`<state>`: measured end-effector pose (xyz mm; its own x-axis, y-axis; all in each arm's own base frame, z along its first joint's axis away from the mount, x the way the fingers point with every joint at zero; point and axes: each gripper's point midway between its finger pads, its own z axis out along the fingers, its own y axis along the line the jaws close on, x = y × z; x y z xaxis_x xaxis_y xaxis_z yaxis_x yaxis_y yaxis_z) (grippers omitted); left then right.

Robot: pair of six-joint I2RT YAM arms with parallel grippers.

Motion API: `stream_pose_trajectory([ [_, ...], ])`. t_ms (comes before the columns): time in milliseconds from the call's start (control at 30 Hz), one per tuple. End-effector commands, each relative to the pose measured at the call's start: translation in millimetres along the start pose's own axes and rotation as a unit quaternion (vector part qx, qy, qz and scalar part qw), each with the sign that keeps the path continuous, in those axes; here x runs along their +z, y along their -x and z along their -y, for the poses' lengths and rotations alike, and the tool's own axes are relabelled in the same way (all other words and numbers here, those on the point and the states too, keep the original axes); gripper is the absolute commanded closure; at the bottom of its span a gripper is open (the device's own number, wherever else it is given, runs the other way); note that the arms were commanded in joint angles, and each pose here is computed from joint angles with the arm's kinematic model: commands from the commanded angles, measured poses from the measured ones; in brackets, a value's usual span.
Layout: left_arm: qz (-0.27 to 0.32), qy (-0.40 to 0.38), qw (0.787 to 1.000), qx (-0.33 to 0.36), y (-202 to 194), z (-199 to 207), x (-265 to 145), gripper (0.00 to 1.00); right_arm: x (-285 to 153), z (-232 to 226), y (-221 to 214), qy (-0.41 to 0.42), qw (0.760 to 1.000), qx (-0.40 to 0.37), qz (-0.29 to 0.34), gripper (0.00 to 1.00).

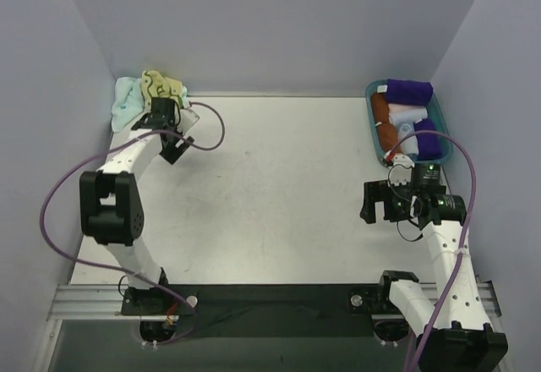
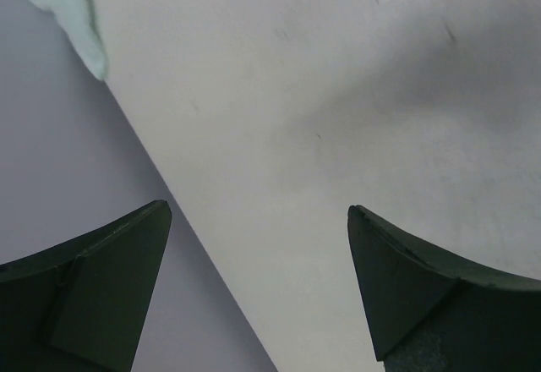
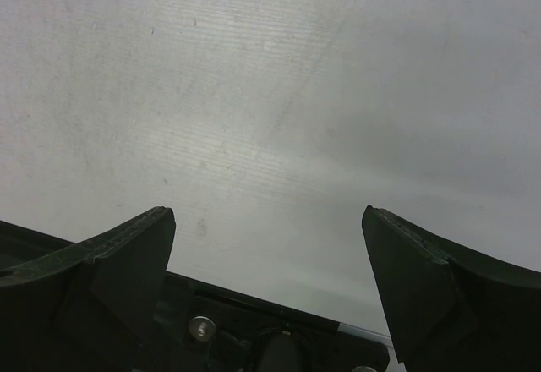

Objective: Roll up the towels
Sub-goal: Grab a towel with the left arm

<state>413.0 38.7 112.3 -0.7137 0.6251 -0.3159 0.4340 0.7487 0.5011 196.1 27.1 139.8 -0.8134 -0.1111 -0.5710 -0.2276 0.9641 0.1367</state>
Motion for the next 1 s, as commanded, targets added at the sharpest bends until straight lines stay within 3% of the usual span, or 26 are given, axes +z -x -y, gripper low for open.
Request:
stream_pose_trajectory([
  [0,0.060,0.125,0.990,0.032,70,-75,10,0.03,-2,-2,0,0.007,1.000,0.007,0.001,0.00],
  [267,0.089,0.188,0.976,0.067,143,-122,85,0.03,0,-3,-2,0.018,1.000,0.011,-0.006,0.00],
  [433,0.124,0.242,0.961,0.038,180,-165,101,0.03,1,-4,-4,0.028,0.999,0.013,-0.011,0.00],
  [467,0.113,0.242,0.963,0.043,175,-161,125,0.03,1,-5,-4,0.029,0.999,0.012,-0.011,0.00],
  [767,0.076,0.283,0.955,0.052,160,-174,192,0.03,4,-5,-6,0.036,0.999,0.015,-0.024,0.00],
  [800,0.060,0.285,0.956,0.043,138,-183,202,0.05,5,-5,-7,0.038,0.999,0.017,-0.026,0.00],
  [867,0.061,0.281,0.957,0.035,135,-182,202,0.11,6,-5,-7,0.039,0.999,0.017,-0.029,0.00],
  [900,0.061,0.272,0.960,0.029,132,-177,206,0.25,6,-5,-8,0.040,0.999,0.019,-0.031,0.00],
  [967,0.070,0.268,0.961,0.016,138,-181,192,0.42,6,-5,-7,0.040,0.999,0.017,-0.030,0.00],
])
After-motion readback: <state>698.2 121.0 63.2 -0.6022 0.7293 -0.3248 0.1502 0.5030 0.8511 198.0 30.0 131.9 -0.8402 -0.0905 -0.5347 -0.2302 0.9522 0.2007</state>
